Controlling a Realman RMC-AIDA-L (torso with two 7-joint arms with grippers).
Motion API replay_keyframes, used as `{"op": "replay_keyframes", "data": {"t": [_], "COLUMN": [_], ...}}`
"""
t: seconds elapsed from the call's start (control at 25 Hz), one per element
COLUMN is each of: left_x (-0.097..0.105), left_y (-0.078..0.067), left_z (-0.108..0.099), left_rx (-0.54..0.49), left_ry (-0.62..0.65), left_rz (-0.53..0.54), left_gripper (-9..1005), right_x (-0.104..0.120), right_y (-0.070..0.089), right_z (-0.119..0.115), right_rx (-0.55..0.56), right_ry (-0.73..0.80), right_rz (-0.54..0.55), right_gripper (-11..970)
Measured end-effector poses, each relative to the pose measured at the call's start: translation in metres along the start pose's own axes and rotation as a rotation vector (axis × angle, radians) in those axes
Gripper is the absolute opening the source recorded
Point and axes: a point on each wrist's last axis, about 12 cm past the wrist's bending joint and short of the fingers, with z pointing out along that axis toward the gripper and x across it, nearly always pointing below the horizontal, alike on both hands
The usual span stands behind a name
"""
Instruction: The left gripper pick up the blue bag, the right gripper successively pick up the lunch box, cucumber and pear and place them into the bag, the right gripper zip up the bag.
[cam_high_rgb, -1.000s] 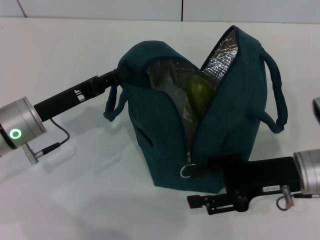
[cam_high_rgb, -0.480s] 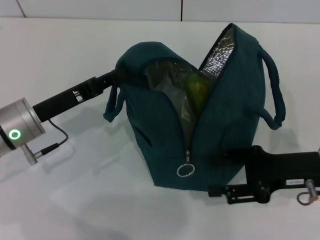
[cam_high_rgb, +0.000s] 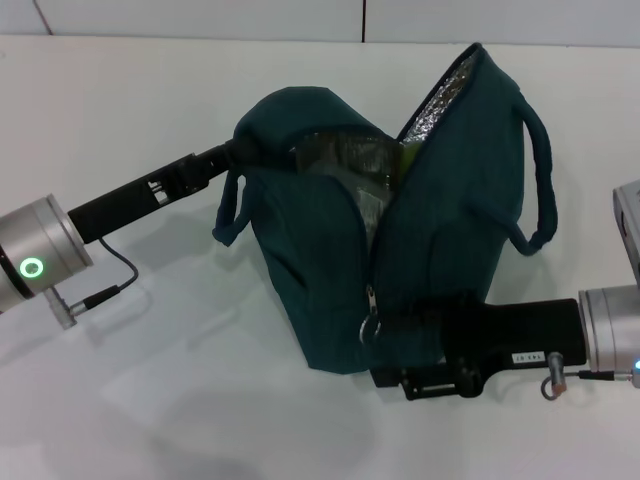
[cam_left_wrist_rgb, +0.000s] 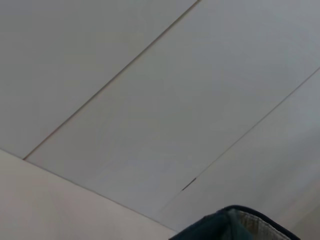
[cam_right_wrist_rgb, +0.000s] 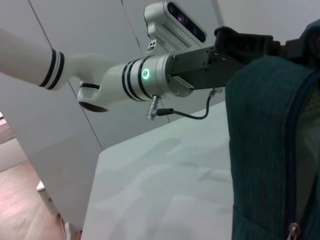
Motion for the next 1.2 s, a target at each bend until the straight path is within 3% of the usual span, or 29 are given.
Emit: {"op": "replay_keyframes", "data": {"t": [0.64,0.84,1.2], "left_x": [-0.001,-0.004,-0.005], "left_y": [0.001,0.001,0.001], "left_z": [-0.005,-0.005,-0.005], "left_rx": [-0.011,-0.010,-0.011], "left_ry": [-0.005,-0.004,-0.004], "left_rz": [0.005,0.009,0.016], "left_gripper": [57,58,58], "right_x": [0.004,0.005,-0.008], "right_y": [0.002,-0.003,0.000], "right_z": [-0.026,-0.012,0.013], "right_rx": [0.083,0.113,0.017], "right_ry": [-0.109,-0.059,-0.008], "right_rz": [0.016,0.005,-0.038], "right_gripper": [707,707,707]}}
